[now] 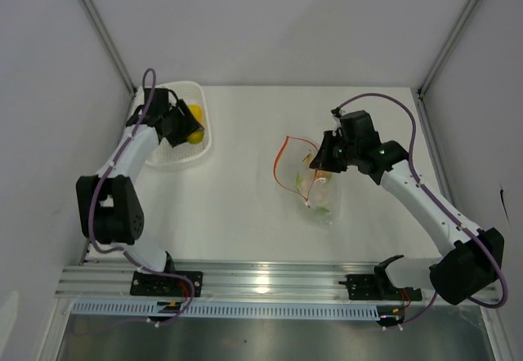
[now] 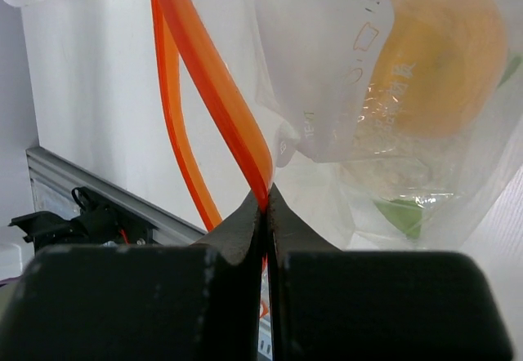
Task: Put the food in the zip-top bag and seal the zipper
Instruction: Pick up the fake fruit from the bin, then place the fake fruit in the zipper food storage bag.
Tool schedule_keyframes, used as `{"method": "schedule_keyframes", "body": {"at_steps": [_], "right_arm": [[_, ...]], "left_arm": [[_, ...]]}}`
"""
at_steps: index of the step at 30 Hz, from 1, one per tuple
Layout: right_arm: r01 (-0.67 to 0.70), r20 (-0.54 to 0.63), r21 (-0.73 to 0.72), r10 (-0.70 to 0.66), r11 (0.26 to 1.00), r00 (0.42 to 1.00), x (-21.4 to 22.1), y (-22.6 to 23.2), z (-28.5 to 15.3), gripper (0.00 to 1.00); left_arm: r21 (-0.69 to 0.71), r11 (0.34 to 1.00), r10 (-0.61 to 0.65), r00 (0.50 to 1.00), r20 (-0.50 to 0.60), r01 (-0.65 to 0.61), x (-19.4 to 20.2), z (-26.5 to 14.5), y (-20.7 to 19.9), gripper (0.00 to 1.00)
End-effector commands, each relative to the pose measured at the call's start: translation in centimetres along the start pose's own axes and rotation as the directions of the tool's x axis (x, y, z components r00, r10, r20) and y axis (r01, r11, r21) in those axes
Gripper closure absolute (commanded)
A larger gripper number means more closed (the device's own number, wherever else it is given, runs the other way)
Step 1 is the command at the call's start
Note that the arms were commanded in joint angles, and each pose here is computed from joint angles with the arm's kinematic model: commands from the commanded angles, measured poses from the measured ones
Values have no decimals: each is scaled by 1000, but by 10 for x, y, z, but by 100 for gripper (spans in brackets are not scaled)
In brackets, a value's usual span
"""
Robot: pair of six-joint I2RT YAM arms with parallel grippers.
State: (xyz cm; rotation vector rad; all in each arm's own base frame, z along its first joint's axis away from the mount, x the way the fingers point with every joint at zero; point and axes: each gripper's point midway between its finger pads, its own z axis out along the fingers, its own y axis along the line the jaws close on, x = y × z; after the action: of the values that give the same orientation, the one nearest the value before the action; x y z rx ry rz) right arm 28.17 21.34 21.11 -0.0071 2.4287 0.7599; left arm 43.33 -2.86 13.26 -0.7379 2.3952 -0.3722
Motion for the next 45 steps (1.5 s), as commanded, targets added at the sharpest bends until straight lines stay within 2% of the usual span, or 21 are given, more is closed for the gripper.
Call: {"method": "schedule_keyframes", "body": {"at_steps": [1, 3, 4, 5, 7, 8, 11, 13, 16, 21, 24, 28, 30, 31, 37, 41, 42, 44, 45], "right_arm": [[10, 48, 18, -11, 1000, 999, -14, 6, -13, 100], [10, 51, 18, -11, 1000, 999, -15, 8, -16, 100], [9, 57, 18, -10, 1000, 998, -17, 8, -18, 100], [8, 61, 16, -9, 1000, 998, -18, 9, -18, 100], [8, 61, 12, -9, 1000, 998, -17, 10, -20, 100], [0, 65, 8, -1, 1000, 998, -18, 11, -21, 100], [-9, 70, -11, 10, 1000, 997, -18, 15, -23, 100], [-11, 73, -14, 12, 1000, 997, -19, 16, -24, 100], [-6, 92, -15, 7, 1000, 996, -22, 17, -28, 100], [10, 122, -9, -9, 1000, 993, -26, 16, -30, 100], [20, 142, -4, -19, 1000, 990, -27, 14, -30, 100], [37, 164, -12, -34, 999, 986, -30, 15, -34, 100], [49, 171, -37, -42, 998, 984, -30, 19, -37, 100], [56, 171, -41, -48, 998, 984, -29, 20, -38, 100], [58, 155, -50, -50, 997, 987, -20, 18, -37, 100], [46, 177, -65, -33, 997, 984, -21, 21, -42, 100], [43, 186, -68, -30, 997, 982, -24, 23, -43, 100], [38, 197, -66, -24, 997, 980, -27, 24, -46, 100], [36, 202, -64, -23, 997, 979, -28, 24, -47, 100]], "left_arm": [[335, 936, 105, 994, 20, -106, 33, -50, -80, 99], [517, 832, 198, 979, 57, -199, 60, -85, -126, 99], [562, 792, 250, 967, 57, -238, 85, -95, -141, 99], [606, 744, 258, 957, 129, -282, 86, -118, -156, 99], [658, 693, 282, 951, 127, -294, 121, -133, -171, 99], [705, 637, 276, 946, 169, -311, 126, -144, -184, 99], [812, 485, 314, 931, 185, -325, 156, -183, -216, 99], [826, 458, 376, 913, 156, -330, 182, -185, -225, 100], [846, 461, 452, 891, 36, -268, 209, -181, -234, 99], [854, 495, 495, 860, -124, -162, 242, -171, -235, 99], [843, 524, 543, 811, -216, -126, 269, -166, -233, 99], [817, 567, 551, 787, -278, -108, 282, -163, -234, 99], [786, 611, 541, 776, -323, -99, 284, -155, -233, 100], [793, 601, 541, 782, -310, -102, 279, -159, -242, 99], [748, 660, 468, 820, -331, -75, 268, -151, -256, 99], [725, 684, 473, 808, -352, -85, 273, -143, -258, 99], [714, 695, 471, 804, -364, -84, 276, -138, -255, 96], [708, 701, 477, 798, -369, -91, 281, -135, -250, 82], [707, 701, 480, 796, -369, -94, 282, -134, -247, 65]]}}
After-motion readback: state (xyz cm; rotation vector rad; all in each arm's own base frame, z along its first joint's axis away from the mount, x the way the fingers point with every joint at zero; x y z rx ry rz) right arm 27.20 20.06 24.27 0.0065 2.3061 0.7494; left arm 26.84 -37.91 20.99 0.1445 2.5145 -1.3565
